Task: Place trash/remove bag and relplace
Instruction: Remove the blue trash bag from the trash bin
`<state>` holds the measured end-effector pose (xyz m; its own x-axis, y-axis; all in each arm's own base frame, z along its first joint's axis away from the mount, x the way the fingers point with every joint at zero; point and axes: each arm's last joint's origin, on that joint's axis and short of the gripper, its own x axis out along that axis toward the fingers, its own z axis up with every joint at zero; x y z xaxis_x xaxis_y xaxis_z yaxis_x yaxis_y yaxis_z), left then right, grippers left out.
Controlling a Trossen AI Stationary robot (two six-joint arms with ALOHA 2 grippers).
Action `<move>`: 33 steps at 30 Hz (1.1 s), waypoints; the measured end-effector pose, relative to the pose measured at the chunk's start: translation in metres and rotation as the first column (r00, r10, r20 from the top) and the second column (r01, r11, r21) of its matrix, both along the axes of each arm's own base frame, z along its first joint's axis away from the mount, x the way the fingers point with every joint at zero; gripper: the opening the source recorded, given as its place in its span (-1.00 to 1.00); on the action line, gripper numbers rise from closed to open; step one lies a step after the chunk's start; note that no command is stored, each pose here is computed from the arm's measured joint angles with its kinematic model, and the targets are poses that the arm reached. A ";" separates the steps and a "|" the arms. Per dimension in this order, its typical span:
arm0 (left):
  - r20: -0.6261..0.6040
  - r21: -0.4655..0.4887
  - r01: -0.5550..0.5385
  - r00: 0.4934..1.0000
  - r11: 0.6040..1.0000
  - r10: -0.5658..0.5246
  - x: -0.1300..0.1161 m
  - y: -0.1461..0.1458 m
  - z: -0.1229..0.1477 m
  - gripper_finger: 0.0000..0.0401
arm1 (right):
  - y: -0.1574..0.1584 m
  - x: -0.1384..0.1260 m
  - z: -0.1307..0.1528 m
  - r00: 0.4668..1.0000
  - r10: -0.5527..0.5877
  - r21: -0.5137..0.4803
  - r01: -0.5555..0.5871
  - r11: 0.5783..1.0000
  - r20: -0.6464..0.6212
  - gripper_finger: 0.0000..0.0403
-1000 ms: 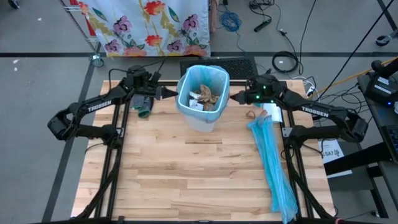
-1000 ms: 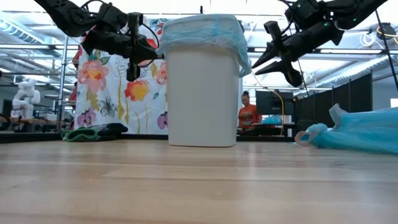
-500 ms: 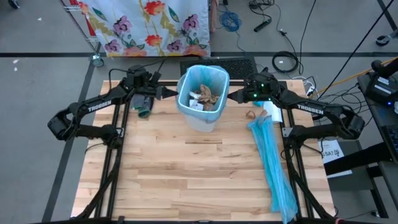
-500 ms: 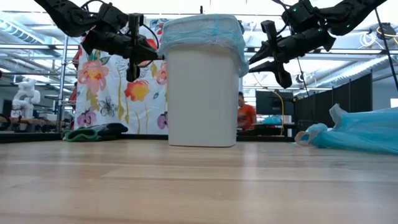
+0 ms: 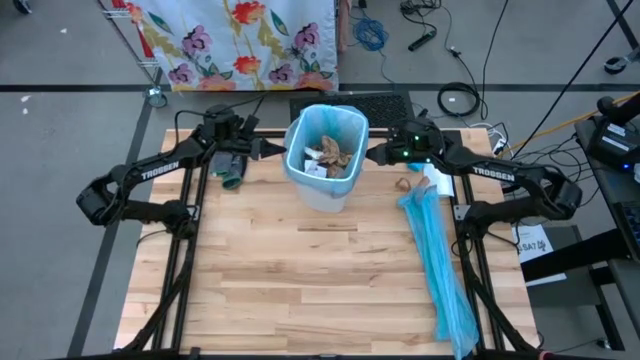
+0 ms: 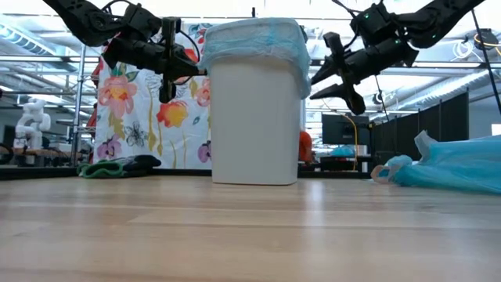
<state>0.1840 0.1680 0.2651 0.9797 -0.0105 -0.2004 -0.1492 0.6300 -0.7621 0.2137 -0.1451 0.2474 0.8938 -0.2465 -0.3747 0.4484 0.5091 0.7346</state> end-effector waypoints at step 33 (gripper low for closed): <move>0.049 0.027 -0.006 0.999 1.000 0.005 -0.007 -0.008 0.015 -1.00 | 0.004 -0.004 0.012 1.000 0.008 -0.109 -0.004 0.994 0.029 -1.00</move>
